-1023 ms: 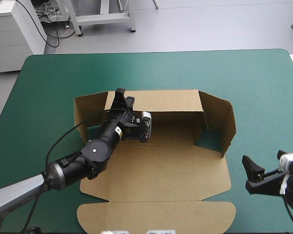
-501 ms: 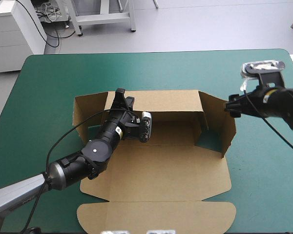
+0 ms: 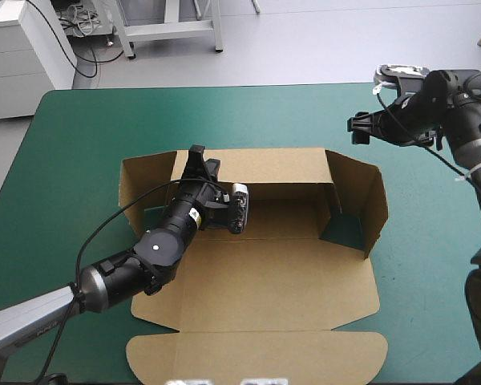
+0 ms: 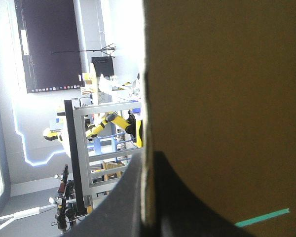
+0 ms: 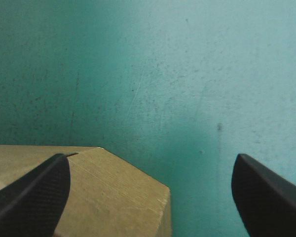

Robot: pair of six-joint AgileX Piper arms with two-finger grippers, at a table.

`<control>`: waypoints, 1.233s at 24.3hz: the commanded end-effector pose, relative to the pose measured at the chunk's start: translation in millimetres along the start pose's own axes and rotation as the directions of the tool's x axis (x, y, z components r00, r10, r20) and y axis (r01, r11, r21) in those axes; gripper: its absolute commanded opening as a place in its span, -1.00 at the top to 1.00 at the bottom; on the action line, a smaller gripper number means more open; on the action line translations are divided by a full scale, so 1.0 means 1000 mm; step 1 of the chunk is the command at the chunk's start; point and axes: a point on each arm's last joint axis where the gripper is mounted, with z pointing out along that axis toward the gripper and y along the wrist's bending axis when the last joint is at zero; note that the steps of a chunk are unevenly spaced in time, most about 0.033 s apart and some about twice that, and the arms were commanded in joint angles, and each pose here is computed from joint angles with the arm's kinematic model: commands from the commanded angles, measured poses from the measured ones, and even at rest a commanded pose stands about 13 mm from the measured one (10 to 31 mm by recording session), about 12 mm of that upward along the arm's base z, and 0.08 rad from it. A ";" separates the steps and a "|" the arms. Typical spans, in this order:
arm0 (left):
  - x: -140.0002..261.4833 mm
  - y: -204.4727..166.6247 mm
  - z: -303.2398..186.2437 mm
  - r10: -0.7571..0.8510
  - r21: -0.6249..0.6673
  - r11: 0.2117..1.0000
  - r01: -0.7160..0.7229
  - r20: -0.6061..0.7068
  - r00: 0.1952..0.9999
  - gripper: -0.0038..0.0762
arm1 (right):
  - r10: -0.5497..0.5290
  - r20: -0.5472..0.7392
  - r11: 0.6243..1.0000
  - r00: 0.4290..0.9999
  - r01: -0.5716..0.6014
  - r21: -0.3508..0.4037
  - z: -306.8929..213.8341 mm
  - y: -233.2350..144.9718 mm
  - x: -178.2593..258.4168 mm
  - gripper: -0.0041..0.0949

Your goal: Fold the box

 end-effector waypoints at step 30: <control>0.003 0.020 -0.009 -0.015 -0.080 0.997 0.014 -0.021 1.000 0.92 | -0.043 -0.076 0.994 0.996 0.035 -0.103 -0.006 -0.017 0.061 -0.73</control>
